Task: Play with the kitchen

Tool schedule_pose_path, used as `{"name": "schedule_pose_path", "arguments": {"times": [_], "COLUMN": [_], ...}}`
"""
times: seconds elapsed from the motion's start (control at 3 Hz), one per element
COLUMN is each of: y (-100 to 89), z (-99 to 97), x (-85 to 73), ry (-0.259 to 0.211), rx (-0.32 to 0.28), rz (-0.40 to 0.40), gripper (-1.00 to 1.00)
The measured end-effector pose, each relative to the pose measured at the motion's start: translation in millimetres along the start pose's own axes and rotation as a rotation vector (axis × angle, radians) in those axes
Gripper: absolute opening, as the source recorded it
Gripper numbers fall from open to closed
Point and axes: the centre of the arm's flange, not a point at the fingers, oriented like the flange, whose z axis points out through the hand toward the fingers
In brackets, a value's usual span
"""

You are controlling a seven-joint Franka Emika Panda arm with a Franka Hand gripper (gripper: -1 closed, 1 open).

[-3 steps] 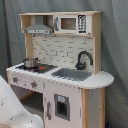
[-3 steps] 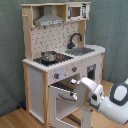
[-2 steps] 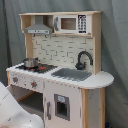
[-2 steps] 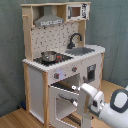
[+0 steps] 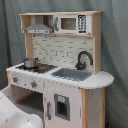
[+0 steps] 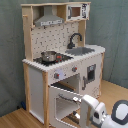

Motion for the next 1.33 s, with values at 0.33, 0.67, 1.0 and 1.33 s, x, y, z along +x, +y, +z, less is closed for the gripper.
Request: {"name": "schedule_pose_path", "arguments": {"times": [0.33, 0.67, 1.0, 1.33], "y": [-24.4, -48.4, -64.8, -75.0], "z": [-8.1, -4.7, 4.2, 17.1], "x": [-17.0, -44.0, -66.4, -86.9], "ry": [-0.054, -0.128, -0.214, -0.308], "rx": [0.018, 0.037, 0.062, 0.063], "rz": [0.016, 0.036, 0.081, 0.136], "gripper": [1.0, 1.0, 1.0, 1.0]}}
